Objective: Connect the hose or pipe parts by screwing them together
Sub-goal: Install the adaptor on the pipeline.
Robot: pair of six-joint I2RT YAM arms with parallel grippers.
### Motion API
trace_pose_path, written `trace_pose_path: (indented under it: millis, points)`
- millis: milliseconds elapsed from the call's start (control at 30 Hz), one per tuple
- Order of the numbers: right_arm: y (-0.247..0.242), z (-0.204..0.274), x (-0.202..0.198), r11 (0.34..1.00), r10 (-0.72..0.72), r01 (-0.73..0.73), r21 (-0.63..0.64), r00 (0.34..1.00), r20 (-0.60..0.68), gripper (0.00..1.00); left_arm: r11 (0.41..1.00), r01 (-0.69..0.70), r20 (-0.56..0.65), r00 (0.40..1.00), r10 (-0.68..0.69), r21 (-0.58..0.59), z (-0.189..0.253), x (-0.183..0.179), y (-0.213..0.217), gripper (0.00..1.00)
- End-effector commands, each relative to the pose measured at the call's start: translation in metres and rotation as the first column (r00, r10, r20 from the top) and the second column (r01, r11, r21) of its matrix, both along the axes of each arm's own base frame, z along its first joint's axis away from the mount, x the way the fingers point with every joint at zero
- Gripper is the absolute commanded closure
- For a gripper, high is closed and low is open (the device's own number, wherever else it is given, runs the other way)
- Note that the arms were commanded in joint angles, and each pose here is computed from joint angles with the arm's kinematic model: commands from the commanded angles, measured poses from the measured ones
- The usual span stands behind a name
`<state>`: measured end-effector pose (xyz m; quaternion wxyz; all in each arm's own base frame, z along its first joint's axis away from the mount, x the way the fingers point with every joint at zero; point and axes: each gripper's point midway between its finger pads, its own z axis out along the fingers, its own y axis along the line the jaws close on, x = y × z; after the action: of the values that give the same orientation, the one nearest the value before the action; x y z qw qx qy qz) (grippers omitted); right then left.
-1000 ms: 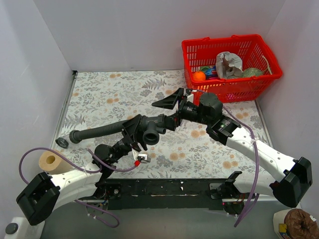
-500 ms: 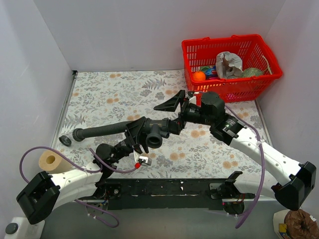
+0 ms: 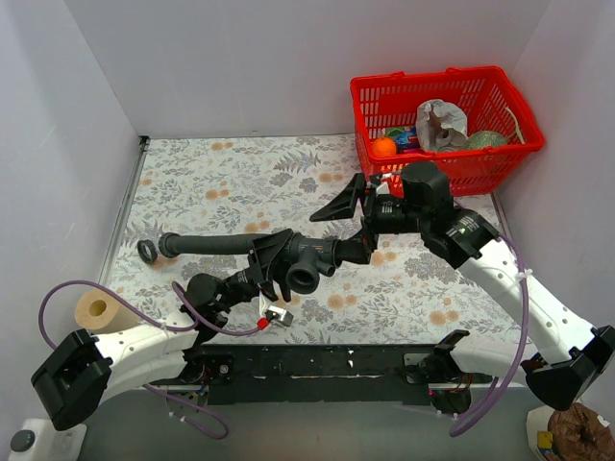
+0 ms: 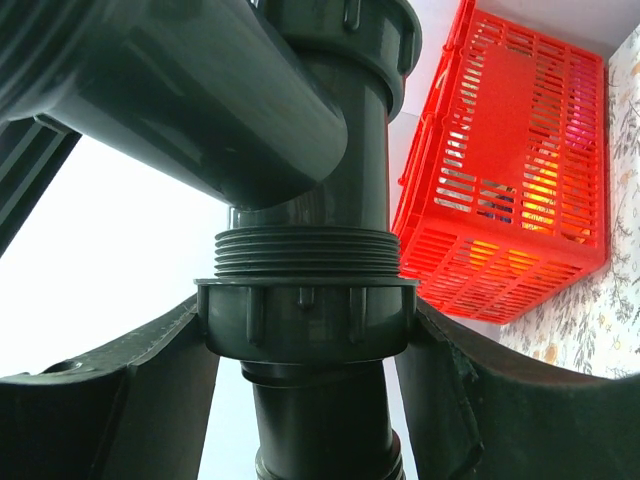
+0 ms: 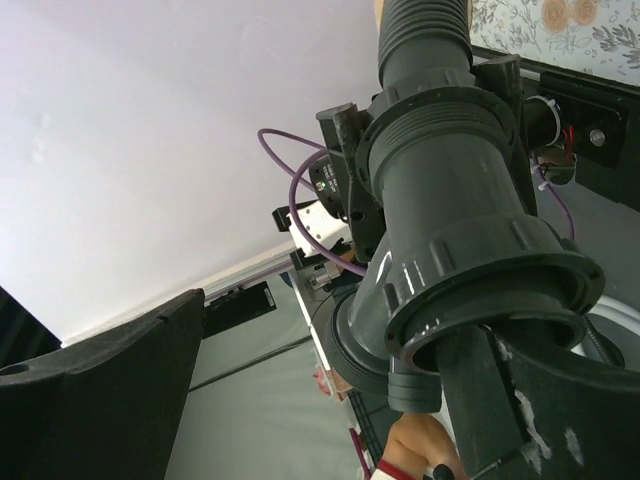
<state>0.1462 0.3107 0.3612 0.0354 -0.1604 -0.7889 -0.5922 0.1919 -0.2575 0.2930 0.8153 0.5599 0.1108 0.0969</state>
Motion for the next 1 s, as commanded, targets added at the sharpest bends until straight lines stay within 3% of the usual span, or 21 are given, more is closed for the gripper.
trace_pose_path:
  millis: [0, 367, 467, 500, 600, 700, 733, 800, 833, 900, 967]
  points:
    - [-0.014, 0.032, 0.000, 0.999, 0.020, -0.023, 0.029, 0.996, 0.088, 0.02, 0.995, 0.070, 0.038, 0.997, -0.068, -0.073, 0.034, -0.013, -0.004, 1.00]
    - [-0.037, 0.063, -0.013, 0.993, 0.117, -0.117, -0.009, 0.981, 0.158, 0.02, 0.988, 0.015, -0.111, 0.993, -0.033, -0.157, 0.043, 0.006, 0.002, 1.00]
    - [-0.048, 0.072, -0.013, 0.988, 0.150, -0.156, 0.009, 0.962, 0.229, 0.02, 0.970, -0.007, -0.205, 0.978, -0.044, -0.242, 0.062, 0.016, 0.005, 1.00]
    - [-0.054, 0.083, -0.011, 0.985, 0.157, -0.170, 0.014, 0.932, 0.328, 0.02, 0.961, -0.009, -0.272, 0.960, -0.069, -0.276, 0.064, 0.020, 0.005, 1.00]
    - [-0.061, 0.078, 0.001, 0.986, 0.166, -0.160, -0.049, 0.908, 0.384, 0.02, 0.937, -0.049, -0.349, 0.934, -0.080, -0.346, 0.084, 0.030, 0.009, 1.00]
    - [-0.066, 0.086, 0.019, 0.983, 0.184, -0.139, -0.123, 0.820, 0.542, 0.02, 0.905, -0.064, -0.416, 0.900, -0.130, -0.421, 0.102, 0.034, 0.013, 1.00]
    - [-0.066, 0.100, 0.026, 0.981, 0.191, -0.135, -0.136, 0.755, 0.627, 0.02, 0.890, -0.067, -0.454, 0.876, -0.165, -0.452, 0.105, 0.035, 0.014, 1.00]
    - [-0.071, 0.112, 0.035, 0.981, 0.192, -0.107, -0.163, 0.692, 0.696, 0.02, 0.876, -0.064, -0.470, 0.861, -0.194, -0.478, 0.115, 0.033, 0.017, 1.00]
    - [-0.073, 0.128, 0.042, 0.978, 0.206, -0.093, -0.187, 0.576, 0.791, 0.02, 0.860, -0.056, -0.504, 0.829, -0.243, -0.507, 0.115, 0.031, 0.016, 1.00]
    - [-0.078, 0.129, 0.052, 0.968, 0.237, -0.060, -0.242, 0.520, 0.821, 0.02, 0.848, -0.034, -0.519, 0.803, -0.292, -0.529, 0.123, 0.025, 0.016, 1.00]
    - [-0.080, 0.125, 0.062, 0.956, 0.282, -0.038, -0.291, 0.390, 0.876, 0.02, 0.837, 0.011, -0.530, 0.770, -0.356, -0.547, 0.128, 0.014, 0.015, 1.00]
